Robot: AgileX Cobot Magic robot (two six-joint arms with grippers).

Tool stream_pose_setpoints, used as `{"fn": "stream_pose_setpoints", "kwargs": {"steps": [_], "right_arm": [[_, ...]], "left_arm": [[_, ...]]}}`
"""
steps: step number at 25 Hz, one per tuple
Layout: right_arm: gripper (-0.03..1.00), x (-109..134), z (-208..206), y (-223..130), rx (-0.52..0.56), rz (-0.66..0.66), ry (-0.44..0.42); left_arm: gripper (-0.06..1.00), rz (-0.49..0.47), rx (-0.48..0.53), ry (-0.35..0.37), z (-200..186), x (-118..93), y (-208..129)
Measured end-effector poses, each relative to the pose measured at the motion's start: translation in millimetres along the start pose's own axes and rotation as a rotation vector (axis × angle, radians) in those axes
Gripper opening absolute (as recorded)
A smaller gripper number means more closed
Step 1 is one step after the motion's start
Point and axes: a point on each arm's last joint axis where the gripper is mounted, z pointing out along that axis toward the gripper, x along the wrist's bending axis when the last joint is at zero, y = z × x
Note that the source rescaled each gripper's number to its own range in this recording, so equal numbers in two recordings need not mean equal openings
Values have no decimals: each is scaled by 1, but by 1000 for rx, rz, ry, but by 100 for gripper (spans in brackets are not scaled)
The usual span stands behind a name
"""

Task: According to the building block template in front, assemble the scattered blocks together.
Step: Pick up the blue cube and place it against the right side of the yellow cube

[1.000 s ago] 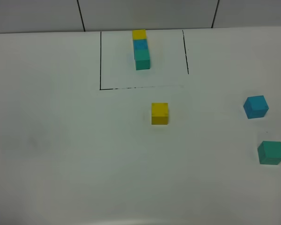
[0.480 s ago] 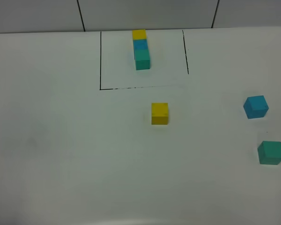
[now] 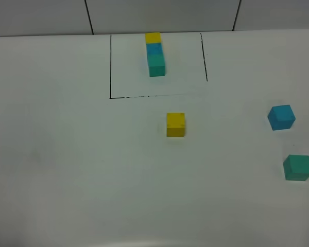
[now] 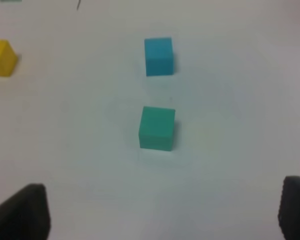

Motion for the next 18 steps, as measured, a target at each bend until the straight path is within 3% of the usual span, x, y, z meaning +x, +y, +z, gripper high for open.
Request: {"fn": "stream_pose_setpoints", "kwargs": {"steps": [8, 13, 18], "right_arm": [[100, -2, 67, 71, 198, -39, 7], [100, -4, 151, 106, 337, -75, 17], [100, -5, 235, 113, 484, -104, 32]], "left_arm": [[66, 0, 0, 0, 0, 0, 0], [66, 0, 0, 0, 0, 0, 0], [66, 0, 0, 0, 0, 0, 0]]}}
